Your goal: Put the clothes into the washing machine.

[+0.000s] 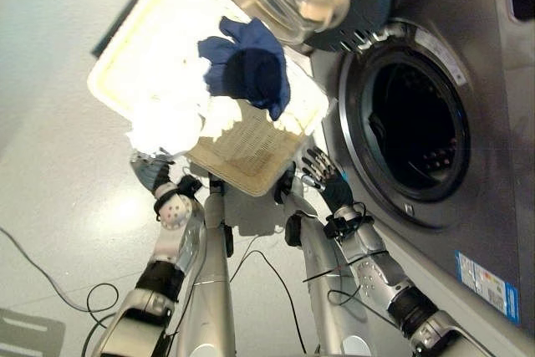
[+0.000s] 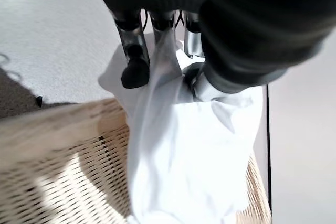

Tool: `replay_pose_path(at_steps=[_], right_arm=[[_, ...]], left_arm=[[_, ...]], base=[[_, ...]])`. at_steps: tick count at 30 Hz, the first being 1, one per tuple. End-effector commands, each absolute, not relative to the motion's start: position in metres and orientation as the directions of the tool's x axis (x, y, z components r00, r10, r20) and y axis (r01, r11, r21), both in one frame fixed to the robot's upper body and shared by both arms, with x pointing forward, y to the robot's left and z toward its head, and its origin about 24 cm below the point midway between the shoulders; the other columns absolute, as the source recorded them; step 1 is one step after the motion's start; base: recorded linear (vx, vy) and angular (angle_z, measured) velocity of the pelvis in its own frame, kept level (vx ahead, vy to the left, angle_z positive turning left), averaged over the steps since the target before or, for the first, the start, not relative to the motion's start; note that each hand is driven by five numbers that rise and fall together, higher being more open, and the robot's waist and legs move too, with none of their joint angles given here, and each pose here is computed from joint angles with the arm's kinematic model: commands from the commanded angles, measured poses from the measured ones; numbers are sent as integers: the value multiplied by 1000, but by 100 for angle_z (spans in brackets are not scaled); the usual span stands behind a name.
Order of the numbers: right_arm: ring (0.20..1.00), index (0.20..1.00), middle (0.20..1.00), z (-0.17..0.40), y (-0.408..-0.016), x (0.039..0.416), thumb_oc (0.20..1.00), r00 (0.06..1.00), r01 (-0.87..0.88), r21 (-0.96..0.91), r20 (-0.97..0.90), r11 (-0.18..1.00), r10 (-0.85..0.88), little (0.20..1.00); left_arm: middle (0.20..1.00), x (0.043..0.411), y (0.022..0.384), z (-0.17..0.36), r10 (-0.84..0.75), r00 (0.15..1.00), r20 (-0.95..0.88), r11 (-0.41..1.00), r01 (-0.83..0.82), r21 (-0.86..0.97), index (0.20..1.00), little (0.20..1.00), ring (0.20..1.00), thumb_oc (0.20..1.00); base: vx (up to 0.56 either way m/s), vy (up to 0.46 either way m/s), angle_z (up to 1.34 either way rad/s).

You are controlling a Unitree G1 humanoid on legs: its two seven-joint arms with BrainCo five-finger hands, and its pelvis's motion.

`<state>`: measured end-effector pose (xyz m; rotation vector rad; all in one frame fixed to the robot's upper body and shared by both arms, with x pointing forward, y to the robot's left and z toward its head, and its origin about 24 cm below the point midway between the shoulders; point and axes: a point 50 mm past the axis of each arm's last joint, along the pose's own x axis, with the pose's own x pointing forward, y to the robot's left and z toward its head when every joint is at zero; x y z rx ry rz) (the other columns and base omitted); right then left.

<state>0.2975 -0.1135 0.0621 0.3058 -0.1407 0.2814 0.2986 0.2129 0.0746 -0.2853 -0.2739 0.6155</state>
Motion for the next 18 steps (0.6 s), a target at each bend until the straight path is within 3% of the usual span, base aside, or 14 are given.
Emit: replay_pose_path(at_steps=[1,10,15,18], right_arm=[[1000,1000,1000,76,-122,298,1000,936,-307,143,226,941,271,1000],[1000,1000,1000,73,-151,308,1000,967,-221,-9,125,975,220,1000],[1000,1000,1000,77,-149,311,1000,956,-260,-153,98,953,277,1000],[1000,1000,1000,78,-148,315,1000,949,-303,-130,49,944,311,1000]], left_arm=[[200,301,210,114,427,814,394,900,-340,-272,200,200,200,200],[200,283,192,134,86,866,492,984,5,-181,200,200,200,200],[200,277,175,140,-110,860,498,974,193,-119,200,200,200,200],[200,279,164,141,-213,854,474,953,290,-94,200,200,200,200]], base=[[-68,20,15],[-51,28,13],[-19,17,8],[-3,38,0]])
